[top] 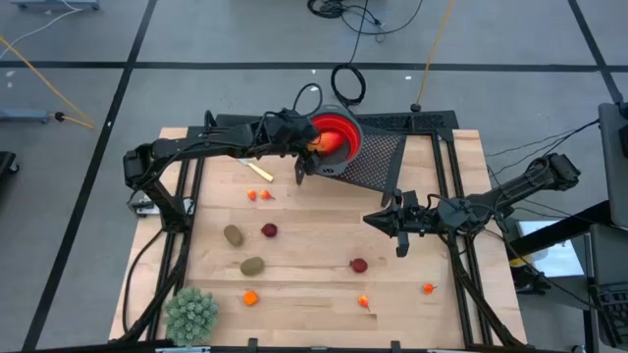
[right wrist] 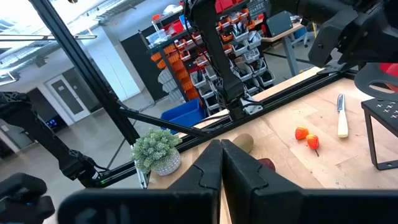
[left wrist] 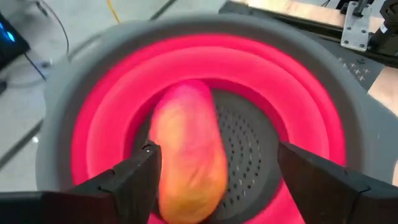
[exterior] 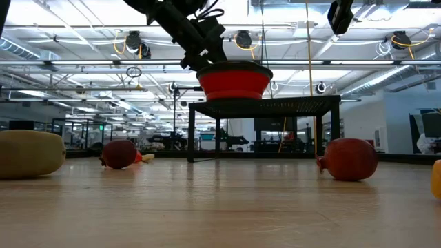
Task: Pick & Place Fruit
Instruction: Put the right pomegranate into the strainer bowl on the shelf
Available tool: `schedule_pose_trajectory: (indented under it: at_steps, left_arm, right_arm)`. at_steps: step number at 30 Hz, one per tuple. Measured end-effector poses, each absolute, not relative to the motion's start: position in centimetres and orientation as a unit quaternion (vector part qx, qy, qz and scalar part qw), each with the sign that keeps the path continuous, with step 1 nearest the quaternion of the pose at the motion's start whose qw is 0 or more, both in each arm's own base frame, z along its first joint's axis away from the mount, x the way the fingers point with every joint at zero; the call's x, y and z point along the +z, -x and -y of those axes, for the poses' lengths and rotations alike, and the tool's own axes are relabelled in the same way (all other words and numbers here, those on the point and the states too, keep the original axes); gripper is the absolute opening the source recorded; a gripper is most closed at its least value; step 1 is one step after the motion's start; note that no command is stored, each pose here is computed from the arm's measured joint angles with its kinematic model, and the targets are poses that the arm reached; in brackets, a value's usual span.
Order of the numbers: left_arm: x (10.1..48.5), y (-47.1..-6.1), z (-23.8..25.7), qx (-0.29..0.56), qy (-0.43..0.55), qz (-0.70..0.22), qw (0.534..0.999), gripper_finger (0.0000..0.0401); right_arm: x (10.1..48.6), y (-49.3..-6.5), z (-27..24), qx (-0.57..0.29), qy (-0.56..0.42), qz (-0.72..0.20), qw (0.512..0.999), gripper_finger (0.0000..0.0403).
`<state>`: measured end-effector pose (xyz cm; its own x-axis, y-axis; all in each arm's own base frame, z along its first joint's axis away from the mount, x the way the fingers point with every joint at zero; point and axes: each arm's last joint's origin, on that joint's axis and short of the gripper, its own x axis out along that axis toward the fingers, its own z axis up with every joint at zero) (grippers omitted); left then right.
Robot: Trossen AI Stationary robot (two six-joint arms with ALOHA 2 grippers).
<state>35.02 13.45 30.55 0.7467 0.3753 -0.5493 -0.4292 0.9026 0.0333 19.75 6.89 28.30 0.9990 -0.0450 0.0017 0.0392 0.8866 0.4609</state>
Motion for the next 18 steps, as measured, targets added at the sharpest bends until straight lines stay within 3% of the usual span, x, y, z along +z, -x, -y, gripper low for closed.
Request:
schedule_pose_trajectory:
  at_steps: [3,8,13,18]
  left_arm:
    - [31.8,-34.8,-13.4,0.215,0.03,-0.251,0.943,0.0331]
    - [37.1,-33.3,-12.4,0.215,0.013,-0.196,0.957,0.033]
    - [40.9,-31.2,-9.7,0.19,0.008,-0.193,0.963,0.0311]
    - [42.1,-28.8,-7.0,0.168,0.023,-0.217,0.961,0.0288]
  right_arm:
    - [28.3,-19.7,-6.9,-0.022,-0.237,0.006,0.971,0.0]
    - [28.3,-19.7,-6.9,-0.022,-0.237,0.006,0.971,0.0]
    - [28.3,-19.7,-6.9,-0.021,-0.237,0.008,0.971,0.0]
    - [28.4,-19.7,-6.9,-0.021,-0.234,0.009,0.972,0.0]
